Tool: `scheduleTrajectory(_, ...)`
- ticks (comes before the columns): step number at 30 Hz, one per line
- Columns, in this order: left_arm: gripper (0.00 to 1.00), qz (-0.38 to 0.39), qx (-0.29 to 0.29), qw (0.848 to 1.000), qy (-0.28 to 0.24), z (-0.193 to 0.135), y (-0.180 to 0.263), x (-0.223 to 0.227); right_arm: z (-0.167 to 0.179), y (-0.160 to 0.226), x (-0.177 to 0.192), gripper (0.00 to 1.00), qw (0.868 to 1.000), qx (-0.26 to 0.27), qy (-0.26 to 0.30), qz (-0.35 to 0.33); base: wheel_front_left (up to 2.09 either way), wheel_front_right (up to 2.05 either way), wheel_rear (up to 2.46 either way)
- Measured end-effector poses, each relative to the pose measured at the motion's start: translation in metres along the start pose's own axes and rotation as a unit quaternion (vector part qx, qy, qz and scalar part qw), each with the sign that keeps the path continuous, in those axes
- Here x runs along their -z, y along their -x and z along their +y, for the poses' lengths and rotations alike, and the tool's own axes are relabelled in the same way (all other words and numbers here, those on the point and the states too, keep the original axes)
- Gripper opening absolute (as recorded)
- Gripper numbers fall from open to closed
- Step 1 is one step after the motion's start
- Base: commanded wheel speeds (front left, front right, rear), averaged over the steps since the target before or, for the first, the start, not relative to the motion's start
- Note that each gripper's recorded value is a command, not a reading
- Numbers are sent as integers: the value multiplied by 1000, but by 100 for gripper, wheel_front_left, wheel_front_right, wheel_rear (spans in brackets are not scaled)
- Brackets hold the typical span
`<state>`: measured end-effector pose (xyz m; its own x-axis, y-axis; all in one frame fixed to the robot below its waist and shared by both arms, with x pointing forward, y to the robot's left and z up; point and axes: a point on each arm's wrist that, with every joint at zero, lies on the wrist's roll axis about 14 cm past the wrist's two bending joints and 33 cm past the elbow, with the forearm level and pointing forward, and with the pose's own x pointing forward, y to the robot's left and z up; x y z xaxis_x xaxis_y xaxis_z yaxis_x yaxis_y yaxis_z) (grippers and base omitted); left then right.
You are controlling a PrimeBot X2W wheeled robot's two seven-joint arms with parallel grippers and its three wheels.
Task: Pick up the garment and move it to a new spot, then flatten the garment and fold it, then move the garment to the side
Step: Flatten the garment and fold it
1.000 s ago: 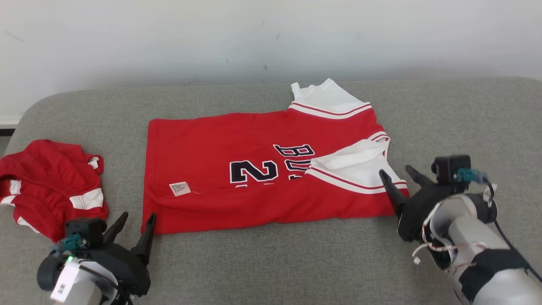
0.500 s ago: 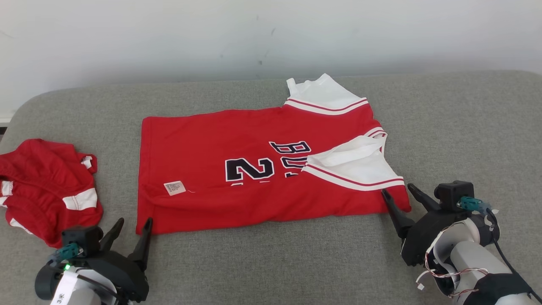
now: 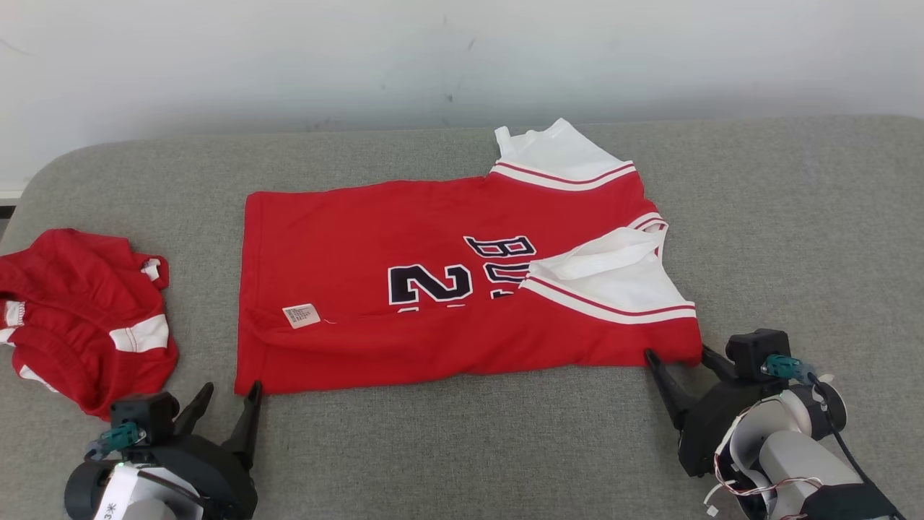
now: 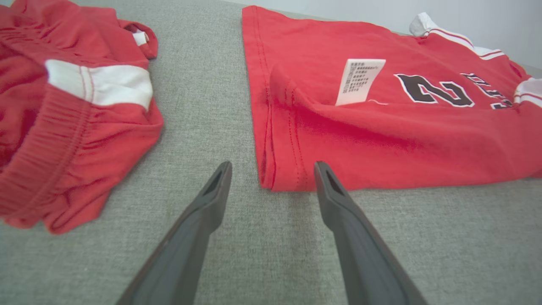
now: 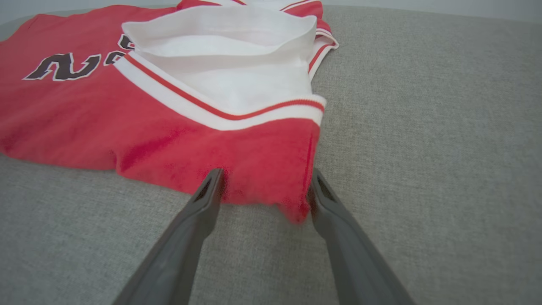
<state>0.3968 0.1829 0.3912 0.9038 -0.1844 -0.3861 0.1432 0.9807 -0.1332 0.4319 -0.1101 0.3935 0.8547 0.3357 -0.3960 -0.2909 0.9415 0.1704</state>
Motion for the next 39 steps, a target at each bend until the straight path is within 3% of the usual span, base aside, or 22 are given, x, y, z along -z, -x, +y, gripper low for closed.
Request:
scheduleTrajectory(1, 100, 2, -1, 1000, 0, 0, 0, 1, 1, 0, 0, 0, 1000, -2, 2, 0, 0, 0, 0)
scheduleTrajectory(30, 100, 38, 19, 999, -12, -8, -11, 15, -3, 7, 0, 0, 1000, 4, 2, 10, 0, 0, 0)
scheduleTrajectory(31, 95, 39, 19, 999, -13, -8, -12, 15, -3, 7, 0, 0, 1000, 4, 2, 10, 0, 0, 0)
scheduleTrajectory(32, 59, 39, 20, 999, -14, -9, -12, 14, -3, 7, -1, 0, 1000, 4, 2, 10, 0, 0, 0)
scheduleTrajectory(34, 26, 40, 20, 999, -15, -9, -13, 15, -3, 7, -1, 0, 1000, 4, 2, 10, 0, 0, 0)
scheduleTrajectory(35, 2, 41, 22, 999, -15, -10, -12, 15, -4, 7, 0, 0, 1000, 5, 2, 11, 0, 0, 0)
scheduleTrajectory(39, 0, 42, 28, 999, -14, -15, -12, 16, -6, 9, 4, 0, 1000, 10, 1, 16, 0, 0, 0)
